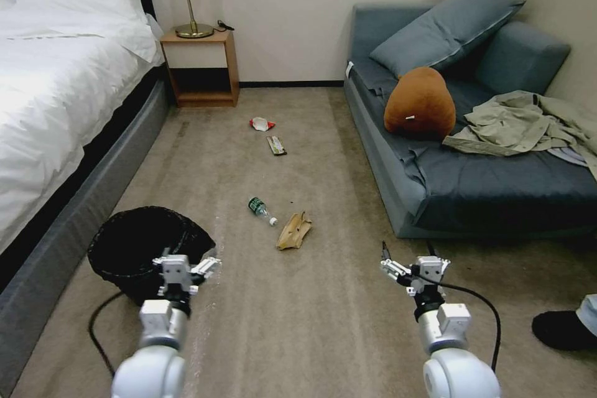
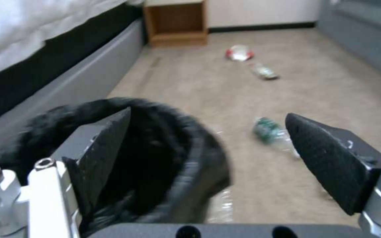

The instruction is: Pick up the trash bin, then pick up the garbage on the floor and place it into the trash bin.

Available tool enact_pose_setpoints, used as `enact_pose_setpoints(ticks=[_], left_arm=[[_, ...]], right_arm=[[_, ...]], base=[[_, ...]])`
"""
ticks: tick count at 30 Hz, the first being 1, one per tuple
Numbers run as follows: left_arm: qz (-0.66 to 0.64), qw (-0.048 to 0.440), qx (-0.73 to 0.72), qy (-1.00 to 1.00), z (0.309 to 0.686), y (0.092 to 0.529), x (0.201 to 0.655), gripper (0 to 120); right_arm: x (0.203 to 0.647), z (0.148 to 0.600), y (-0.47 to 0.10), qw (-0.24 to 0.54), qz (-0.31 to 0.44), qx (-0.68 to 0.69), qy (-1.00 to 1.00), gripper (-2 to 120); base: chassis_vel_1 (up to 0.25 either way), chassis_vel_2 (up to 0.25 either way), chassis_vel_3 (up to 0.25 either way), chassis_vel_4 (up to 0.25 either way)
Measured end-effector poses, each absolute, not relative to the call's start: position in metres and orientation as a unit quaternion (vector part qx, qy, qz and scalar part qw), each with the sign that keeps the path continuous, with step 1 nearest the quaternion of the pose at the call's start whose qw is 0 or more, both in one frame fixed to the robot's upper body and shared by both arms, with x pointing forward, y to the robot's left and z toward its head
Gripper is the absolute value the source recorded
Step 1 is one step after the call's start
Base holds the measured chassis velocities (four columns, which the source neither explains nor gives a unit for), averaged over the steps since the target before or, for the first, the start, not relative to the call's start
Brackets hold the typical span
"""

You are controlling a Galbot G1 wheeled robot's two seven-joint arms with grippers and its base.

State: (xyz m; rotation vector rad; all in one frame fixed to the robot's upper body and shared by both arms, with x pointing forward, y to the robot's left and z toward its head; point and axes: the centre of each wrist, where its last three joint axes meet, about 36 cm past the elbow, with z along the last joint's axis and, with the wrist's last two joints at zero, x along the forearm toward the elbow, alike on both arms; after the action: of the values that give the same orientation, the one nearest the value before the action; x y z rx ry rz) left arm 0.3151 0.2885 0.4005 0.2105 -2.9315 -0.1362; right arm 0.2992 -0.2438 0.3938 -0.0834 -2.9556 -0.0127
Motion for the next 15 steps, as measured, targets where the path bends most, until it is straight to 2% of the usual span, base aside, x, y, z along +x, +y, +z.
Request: enact_pose_setpoints(ticks=[10, 15], left_arm=[[-0.055, 0.139, 0.117, -0.982, 0.434, 0.325, 0.325, 90], [-0.065, 0.168, 0.157, -0.971, 0.473, 0.354, 0.33, 88]], right_arm=[[0.299, 0.427, -0.255, 0.16, -0.044, -0.047, -0.985, 100], [0.297, 0.45, -0.261, 0.208, -0.064, -0.048, -0.975, 100]], base=[[0.0, 0.0, 0.0, 0.0], [0.0, 0.0, 0.0, 0.0]])
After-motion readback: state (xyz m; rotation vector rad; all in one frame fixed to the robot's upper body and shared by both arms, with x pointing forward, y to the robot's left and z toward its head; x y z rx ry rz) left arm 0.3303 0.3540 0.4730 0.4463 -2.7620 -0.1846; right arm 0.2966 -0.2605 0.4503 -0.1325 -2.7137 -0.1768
